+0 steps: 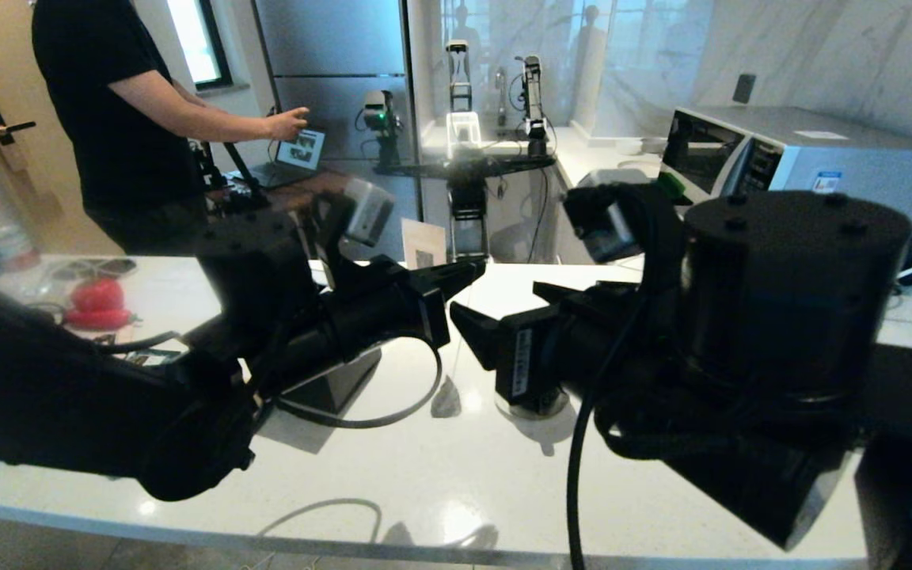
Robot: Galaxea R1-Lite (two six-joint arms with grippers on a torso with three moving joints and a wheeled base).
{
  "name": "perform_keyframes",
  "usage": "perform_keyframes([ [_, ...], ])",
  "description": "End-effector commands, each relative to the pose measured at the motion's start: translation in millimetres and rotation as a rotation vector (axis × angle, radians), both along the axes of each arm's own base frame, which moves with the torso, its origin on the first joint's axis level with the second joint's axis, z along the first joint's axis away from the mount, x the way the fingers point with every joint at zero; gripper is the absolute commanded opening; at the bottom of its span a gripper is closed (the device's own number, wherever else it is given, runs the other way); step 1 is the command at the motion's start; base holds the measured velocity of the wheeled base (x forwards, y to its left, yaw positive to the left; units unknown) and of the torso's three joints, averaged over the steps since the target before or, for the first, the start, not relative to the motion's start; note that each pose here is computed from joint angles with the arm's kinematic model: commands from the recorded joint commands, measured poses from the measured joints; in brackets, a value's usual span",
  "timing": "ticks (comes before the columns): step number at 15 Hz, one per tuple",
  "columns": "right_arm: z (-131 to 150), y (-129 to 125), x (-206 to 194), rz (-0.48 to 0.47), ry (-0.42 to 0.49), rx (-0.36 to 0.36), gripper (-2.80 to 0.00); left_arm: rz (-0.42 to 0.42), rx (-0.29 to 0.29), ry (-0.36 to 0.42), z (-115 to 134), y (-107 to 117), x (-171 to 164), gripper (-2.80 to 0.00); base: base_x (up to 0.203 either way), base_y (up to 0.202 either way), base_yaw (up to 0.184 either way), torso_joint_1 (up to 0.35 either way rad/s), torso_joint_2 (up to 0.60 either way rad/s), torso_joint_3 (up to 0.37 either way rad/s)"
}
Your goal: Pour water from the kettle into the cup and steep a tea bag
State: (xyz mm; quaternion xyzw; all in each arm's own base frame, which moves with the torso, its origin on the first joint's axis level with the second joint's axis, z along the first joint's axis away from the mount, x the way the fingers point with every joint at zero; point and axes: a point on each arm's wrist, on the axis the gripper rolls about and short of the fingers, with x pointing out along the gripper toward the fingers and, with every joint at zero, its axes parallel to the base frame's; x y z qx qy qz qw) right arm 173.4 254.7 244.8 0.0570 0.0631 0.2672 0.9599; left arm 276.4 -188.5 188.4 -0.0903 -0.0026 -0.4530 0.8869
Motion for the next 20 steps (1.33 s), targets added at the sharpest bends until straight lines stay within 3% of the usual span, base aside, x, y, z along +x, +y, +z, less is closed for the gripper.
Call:
perform_keyframes([
  [1, 8, -11, 5, -0.051, -0.017, 0.020, 0.00, -0.009, -0.005, -0.006, 2, 0, -5, -2.80, 0.000, 0.000, 0.000, 0.000, 0.00, 0.000],
  [11, 18, -52, 22, -0.216, -0.077, 0.024, 0.00, -0.003, -0.006, -0.006, 3, 1, -8, -2.80, 0.000, 0.000, 0.000, 0.000, 0.00, 0.000],
  [12, 16, -56, 24, -0.228, -0.090, 0.011, -2.80, -0.003, -0.003, -0.001, 2, 2, -9, -2.80, 0.000, 0.000, 0.000, 0.000, 0.00, 0.000],
  [20, 16, -70, 21, -0.254, -0.143, 0.027, -2.80, -0.003, 0.001, 0.008, 1, 5, -14, -2.80, 0.000, 0.000, 0.000, 0.000, 0.00, 0.000],
])
